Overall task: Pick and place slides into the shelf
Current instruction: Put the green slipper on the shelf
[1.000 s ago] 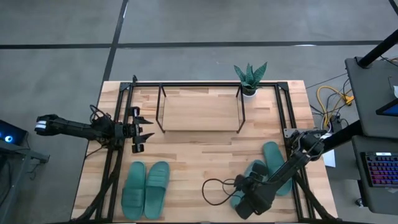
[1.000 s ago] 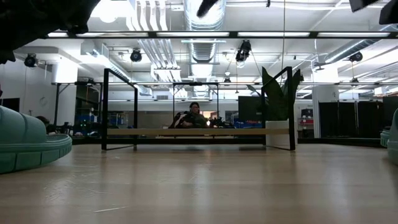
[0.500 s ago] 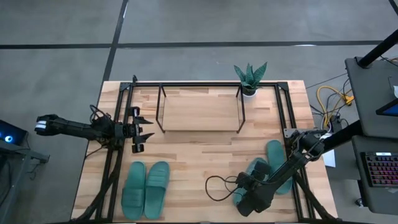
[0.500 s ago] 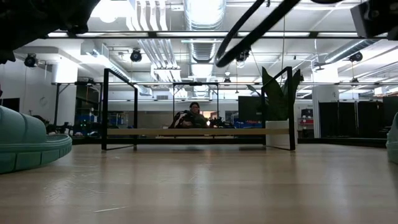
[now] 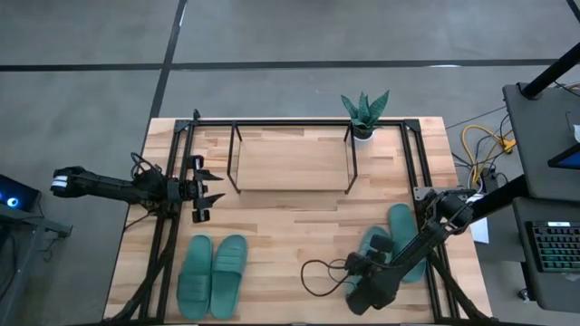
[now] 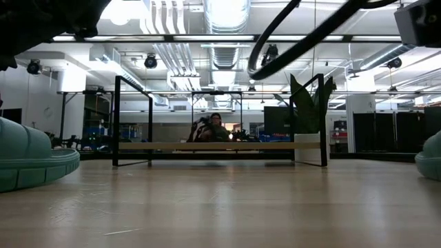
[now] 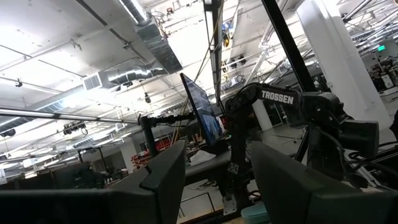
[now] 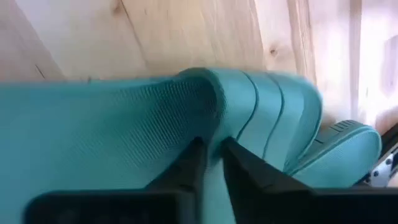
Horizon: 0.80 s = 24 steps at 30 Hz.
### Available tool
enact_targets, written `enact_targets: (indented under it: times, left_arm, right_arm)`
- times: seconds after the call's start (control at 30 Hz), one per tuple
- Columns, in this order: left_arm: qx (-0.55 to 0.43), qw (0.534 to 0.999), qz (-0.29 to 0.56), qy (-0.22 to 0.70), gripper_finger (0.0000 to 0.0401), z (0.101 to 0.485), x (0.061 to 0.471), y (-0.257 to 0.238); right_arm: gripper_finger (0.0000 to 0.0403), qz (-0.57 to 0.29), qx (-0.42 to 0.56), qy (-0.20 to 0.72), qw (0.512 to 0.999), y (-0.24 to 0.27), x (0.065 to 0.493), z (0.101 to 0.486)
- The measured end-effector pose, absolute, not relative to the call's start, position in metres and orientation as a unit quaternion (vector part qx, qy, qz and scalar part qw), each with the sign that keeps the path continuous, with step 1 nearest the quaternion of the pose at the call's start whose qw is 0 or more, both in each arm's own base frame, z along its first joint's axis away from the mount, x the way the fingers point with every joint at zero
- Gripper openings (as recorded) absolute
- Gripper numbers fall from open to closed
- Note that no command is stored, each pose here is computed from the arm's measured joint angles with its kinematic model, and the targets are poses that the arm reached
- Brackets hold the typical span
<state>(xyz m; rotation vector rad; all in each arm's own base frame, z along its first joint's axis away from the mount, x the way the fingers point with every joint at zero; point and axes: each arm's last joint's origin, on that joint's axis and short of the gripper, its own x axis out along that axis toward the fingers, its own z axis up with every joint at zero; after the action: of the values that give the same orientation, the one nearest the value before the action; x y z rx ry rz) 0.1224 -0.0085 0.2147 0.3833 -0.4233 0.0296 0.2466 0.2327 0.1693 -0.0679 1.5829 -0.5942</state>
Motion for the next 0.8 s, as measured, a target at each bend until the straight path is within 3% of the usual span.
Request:
enact_targets:
  times: [0.1, 0.8]
  left_arm:
    - [0.189, 0.959, 0.014, -0.209, 0.0167, 0.215, 0.122, -0.009]
    - [0.189, 0.959, 0.014, -0.209, 0.0167, 0.215, 0.122, -0.009]
  right_arm:
    - [0.0015, -0.253, -0.039, 0.705, 0.662, 0.233, 0.247, 0.169]
    - [0.0011, -0.211, -0.082, 0.672, 0.705, 0.242, 0.259, 0.196]
